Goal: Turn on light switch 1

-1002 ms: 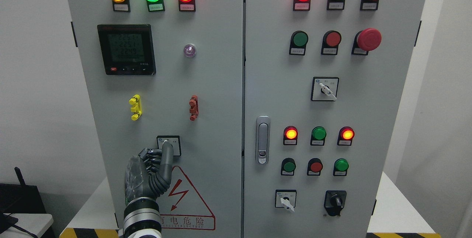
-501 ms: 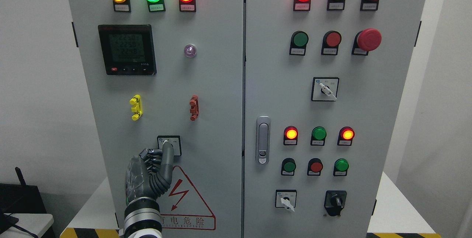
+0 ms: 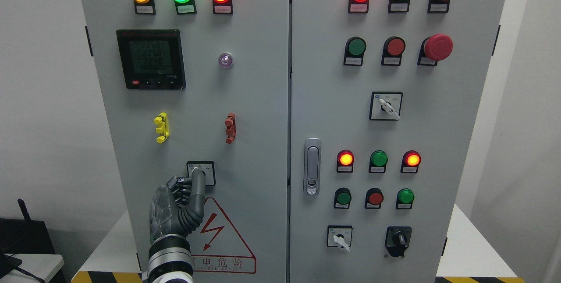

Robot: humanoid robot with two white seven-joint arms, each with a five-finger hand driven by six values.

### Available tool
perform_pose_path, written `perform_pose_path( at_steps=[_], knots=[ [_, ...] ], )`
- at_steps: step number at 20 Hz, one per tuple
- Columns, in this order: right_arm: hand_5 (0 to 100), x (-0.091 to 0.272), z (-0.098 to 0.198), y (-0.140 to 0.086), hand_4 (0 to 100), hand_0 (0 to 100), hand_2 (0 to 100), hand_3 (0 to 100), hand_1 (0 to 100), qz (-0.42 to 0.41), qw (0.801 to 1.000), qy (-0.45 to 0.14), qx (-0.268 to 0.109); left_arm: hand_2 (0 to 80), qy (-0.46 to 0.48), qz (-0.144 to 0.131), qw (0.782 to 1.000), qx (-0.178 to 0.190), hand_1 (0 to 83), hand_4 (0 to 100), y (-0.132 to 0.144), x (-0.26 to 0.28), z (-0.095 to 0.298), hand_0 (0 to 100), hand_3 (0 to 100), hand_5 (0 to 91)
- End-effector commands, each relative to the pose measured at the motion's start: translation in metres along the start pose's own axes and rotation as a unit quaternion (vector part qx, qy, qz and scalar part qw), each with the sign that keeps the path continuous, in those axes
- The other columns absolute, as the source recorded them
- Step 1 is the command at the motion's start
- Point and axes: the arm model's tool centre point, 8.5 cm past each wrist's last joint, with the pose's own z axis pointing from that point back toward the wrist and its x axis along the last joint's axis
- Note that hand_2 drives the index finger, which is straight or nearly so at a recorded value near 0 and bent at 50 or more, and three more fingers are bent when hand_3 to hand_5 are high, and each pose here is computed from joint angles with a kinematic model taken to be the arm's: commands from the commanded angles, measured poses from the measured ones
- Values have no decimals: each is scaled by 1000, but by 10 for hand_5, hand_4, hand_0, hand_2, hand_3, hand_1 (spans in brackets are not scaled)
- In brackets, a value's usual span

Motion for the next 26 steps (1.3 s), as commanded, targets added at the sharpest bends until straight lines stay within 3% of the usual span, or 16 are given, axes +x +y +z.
perform_pose_path(
  at_steps=[1,14,24,26],
  knots=[
    [0,1,0,1,0,120,0,0,389,-4,1000,-1,1,427,1,0,1000,0,158,877,0,0,0,672,809,865],
    [0,0,0,1,0,120,0,0,389,-4,1000,0,1,428,-2,2,1000,0,98,889,0,2,-1,685,828,867],
    [0,1,0,1,0,120,0,0,389,-4,1000,-1,1,429,-2,2,1000,-1,75,892,-1,2,-1,604,831,869],
    [0,-1,0,0,0,120,0,0,389,-4,1000,1,0,429,-2,2,1000,-1,73,892,-1,2,-1,524,831,869]
  ],
)
